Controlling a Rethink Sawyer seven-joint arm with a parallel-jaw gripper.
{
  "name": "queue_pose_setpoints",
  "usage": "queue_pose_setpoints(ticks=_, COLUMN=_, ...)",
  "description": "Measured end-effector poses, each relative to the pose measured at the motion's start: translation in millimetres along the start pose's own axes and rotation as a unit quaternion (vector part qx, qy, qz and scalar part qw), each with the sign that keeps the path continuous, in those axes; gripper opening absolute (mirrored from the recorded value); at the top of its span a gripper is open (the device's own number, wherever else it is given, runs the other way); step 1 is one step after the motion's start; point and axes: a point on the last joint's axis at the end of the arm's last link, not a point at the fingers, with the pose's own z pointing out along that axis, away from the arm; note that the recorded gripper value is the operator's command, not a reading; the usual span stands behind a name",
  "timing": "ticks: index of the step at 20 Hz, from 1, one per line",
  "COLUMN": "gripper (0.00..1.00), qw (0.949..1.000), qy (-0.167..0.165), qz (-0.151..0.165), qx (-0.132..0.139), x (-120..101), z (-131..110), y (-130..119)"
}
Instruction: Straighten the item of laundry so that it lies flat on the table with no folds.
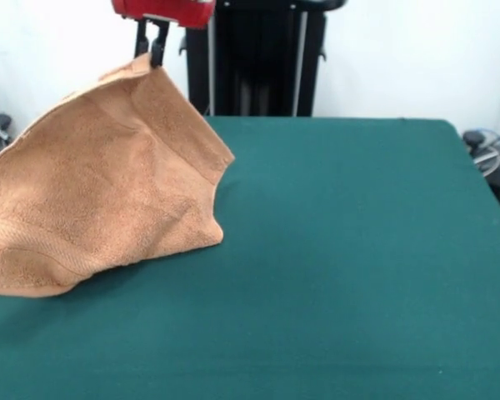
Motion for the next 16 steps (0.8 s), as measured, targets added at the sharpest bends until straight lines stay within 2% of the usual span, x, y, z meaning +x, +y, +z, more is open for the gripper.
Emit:
queue_pose_setpoints(ticks=7, gripper=0.0, qw=0.9999, qy=0.014, qz=-0.002, qx=0.003, x=1.8, z=8.3, y=11.7)
queue_pose_setpoints(ticks=16, gripper=0.0, qw=0.9996, qy=0.019, qz=0.018, qx=0.004, x=-1.0, z=8.2, y=30.4)
